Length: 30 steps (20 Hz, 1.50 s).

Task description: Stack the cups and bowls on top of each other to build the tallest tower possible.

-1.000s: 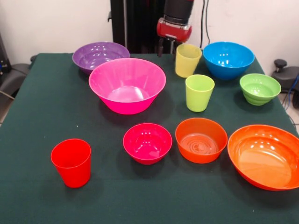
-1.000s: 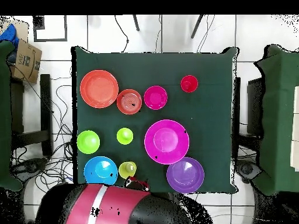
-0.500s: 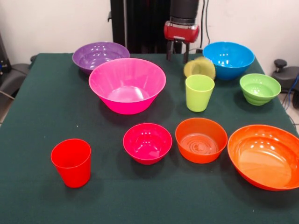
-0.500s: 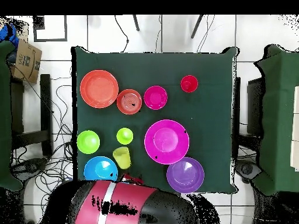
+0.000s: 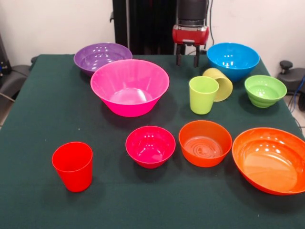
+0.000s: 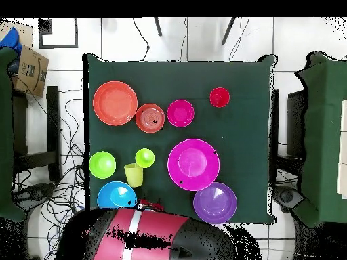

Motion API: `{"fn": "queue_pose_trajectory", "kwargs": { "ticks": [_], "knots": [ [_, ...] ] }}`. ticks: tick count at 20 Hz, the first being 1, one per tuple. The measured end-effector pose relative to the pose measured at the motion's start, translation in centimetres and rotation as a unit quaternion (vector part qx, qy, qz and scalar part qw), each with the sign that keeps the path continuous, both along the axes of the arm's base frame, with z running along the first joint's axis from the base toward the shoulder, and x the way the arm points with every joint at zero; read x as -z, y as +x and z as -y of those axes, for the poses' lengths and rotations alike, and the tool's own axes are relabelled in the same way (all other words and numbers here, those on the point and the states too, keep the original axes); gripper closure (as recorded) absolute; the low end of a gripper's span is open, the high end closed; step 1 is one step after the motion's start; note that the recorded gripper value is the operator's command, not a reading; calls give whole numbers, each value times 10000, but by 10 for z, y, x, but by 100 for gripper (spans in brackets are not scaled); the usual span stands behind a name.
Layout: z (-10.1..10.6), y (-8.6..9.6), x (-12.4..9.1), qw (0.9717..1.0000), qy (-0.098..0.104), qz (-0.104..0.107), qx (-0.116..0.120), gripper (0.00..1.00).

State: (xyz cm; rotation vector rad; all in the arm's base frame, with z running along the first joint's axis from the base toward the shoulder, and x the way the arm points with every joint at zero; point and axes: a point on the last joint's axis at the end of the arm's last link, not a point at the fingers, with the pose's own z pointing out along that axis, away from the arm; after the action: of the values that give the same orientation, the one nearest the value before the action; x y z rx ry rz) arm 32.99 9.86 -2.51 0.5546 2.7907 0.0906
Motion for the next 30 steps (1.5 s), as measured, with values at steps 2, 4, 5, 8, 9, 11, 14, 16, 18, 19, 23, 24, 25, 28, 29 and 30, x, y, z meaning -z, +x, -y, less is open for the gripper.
{"fn": "queue_pose_trajectory", "kwargs": {
  "ticks": [2,4,5,8,9,11,14,16,18,19,23,24,25,28,29,30],
  "knots": [
    [2,1,-1,10000,24,11,-2,0],
    [2,1,-1,10000,40,19,-5,0],
    [3,1,-1,10000,53,22,-4,0],
    [5,1,-2,10000,78,26,6,0],
    [6,1,-2,10000,78,28,11,0],
    [6,2,-2,10000,77,37,19,0],
    [6,4,-3,10000,76,61,17,0],
    [7,6,-5,9999,71,92,16,0],
    [7,10,-8,9999,60,150,16,0],
    [8,12,-9,9998,54,182,15,0],
    [10,21,-17,9994,-8,340,-11,0],
    [11,23,-20,9993,-42,375,-20,0],
    [12,25,-22,9991,-77,411,-29,0],
    [17,29,-29,9986,-264,467,-14,0],
    [19,30,-31,9983,-325,476,-10,0],
    [20,31,-33,9981,-393,482,-3,0]
  ]
}}
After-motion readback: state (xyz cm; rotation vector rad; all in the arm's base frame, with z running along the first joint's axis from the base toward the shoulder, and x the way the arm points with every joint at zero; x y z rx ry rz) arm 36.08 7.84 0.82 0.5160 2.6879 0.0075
